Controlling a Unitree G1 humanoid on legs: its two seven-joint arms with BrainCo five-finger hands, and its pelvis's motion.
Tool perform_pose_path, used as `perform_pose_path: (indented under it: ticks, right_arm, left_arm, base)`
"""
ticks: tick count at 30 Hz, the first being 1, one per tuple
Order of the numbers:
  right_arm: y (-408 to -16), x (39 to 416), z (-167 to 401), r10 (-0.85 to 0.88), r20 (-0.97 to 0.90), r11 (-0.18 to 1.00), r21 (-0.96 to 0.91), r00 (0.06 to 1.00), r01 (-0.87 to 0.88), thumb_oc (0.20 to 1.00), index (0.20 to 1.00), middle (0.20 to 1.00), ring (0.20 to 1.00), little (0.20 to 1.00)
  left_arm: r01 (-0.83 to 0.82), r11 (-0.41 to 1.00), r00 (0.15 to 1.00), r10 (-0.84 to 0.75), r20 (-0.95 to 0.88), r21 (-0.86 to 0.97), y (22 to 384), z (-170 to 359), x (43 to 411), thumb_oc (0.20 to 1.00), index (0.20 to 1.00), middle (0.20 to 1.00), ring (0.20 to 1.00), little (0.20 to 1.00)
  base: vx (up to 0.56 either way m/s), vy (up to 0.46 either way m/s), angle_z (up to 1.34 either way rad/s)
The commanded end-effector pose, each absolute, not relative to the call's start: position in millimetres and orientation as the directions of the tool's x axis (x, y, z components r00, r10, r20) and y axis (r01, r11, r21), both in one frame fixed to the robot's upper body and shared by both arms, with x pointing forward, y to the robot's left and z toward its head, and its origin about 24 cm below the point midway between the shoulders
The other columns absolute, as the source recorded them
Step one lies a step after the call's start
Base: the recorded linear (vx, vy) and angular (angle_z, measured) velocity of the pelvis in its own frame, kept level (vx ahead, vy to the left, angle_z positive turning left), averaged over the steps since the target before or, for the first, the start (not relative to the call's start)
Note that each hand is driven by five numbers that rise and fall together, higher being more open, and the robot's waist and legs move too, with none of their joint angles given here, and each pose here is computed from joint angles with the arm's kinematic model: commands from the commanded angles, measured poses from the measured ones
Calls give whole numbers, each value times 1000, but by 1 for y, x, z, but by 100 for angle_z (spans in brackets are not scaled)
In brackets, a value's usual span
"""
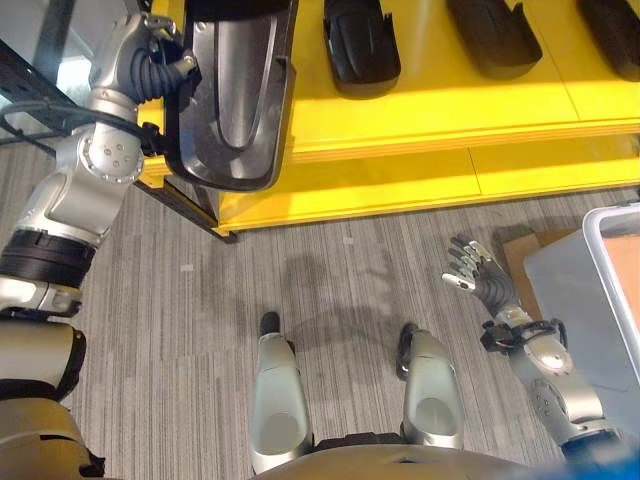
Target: Move parts from the plastic box to the shelf.
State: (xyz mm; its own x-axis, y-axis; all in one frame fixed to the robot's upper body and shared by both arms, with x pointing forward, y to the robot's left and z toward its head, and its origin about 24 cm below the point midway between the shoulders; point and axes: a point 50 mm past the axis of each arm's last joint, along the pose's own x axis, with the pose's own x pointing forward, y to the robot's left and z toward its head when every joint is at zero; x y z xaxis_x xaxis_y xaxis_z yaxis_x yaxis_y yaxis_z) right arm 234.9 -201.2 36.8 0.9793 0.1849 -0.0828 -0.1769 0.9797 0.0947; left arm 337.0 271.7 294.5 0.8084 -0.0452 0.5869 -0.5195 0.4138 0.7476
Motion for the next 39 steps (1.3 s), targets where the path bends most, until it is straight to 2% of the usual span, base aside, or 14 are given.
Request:
perform_pose_path:
  ticks: [1, 8, 9, 10, 12, 15, 17, 19, 26, 27, 39]
  right_arm:
    - [-208, 228, 43, 169, -25, 979, 118, 985, -165, 1000, 1000, 1000, 1000, 1000]
    - [-205, 231, 47, 183, -2, 974, 138, 983, -181, 1000, 1000, 1000, 1000, 1000]
    - [-200, 235, 54, 210, 50, 957, 196, 977, -215, 1000, 1000, 1000, 1000, 1000]
    - [-198, 239, 62, 225, 86, 958, 160, 971, -236, 1000, 1000, 1000, 1000, 1000]
    - [-193, 246, 64, 190, 134, 943, 250, 973, -219, 1000, 1000, 1000, 1000, 1000]
    - [-185, 253, 74, 158, 194, 964, 183, 968, -194, 1000, 1000, 1000, 1000, 1000]
    - [-181, 253, 66, 184, 150, 964, 165, 971, -208, 1000, 1000, 1000, 1000, 1000]
    - [-178, 248, 49, 228, 68, 928, 285, 971, -238, 1000, 1000, 1000, 1000, 1000]
    - [-178, 253, 52, 215, 83, 918, 322, 973, -231, 1000, 1000, 1000, 1000, 1000]
    - [-234, 216, 17, 153, -179, 974, 191, 972, -118, 1000, 1000, 1000, 1000, 1000]
    - [-232, 225, 28, 192, -134, 972, 166, 972, -169, 1000, 1000, 1000, 1000, 1000]
  left_arm:
    - [-629, 428, 725, 21, 689, 649, 295, 320, 317, 200, 200, 200, 200, 200]
    - [-630, 453, 720, 35, 693, 631, 296, 322, 318, 200, 200, 200, 200, 200]
    - [-625, 467, 720, 37, 693, 625, 296, 319, 318, 200, 200, 200, 200, 200]
    - [-627, 470, 717, 37, 696, 622, 296, 319, 318, 200, 200, 200, 200, 200]
    - [-621, 479, 723, 46, 689, 620, 295, 317, 322, 200, 200, 200, 200, 200]
    - [-623, 479, 723, 49, 689, 619, 293, 320, 328, 200, 200, 200, 200, 200]
    - [-611, 482, 728, 31, 684, 628, 290, 321, 329, 200, 200, 200, 200, 200]
    - [-603, 486, 736, 32, 676, 633, 289, 318, 330, 200, 200, 200, 200, 200]
    - [-603, 504, 740, 62, 670, 619, 291, 312, 333, 200, 200, 200, 200, 200]
    - [-380, 716, 899, 139, 415, 585, 291, 201, 335, 200, 200, 200, 200, 200]
    - [-439, 676, 875, 172, 452, 592, 301, 218, 337, 200, 200, 200, 200, 200]
  base:
    - [-62, 21, 9]
    - [7, 35, -8]
    - [-82, 55, -4]
    - [-90, 53, -8]
    - [-25, 30, -5]
    - [-27, 42, -2]
    - [8, 15, -7]
    - [60, -11, -2]
    - [0, 0, 0]
    - [0, 0, 0]
    - [-13, 45, -10]
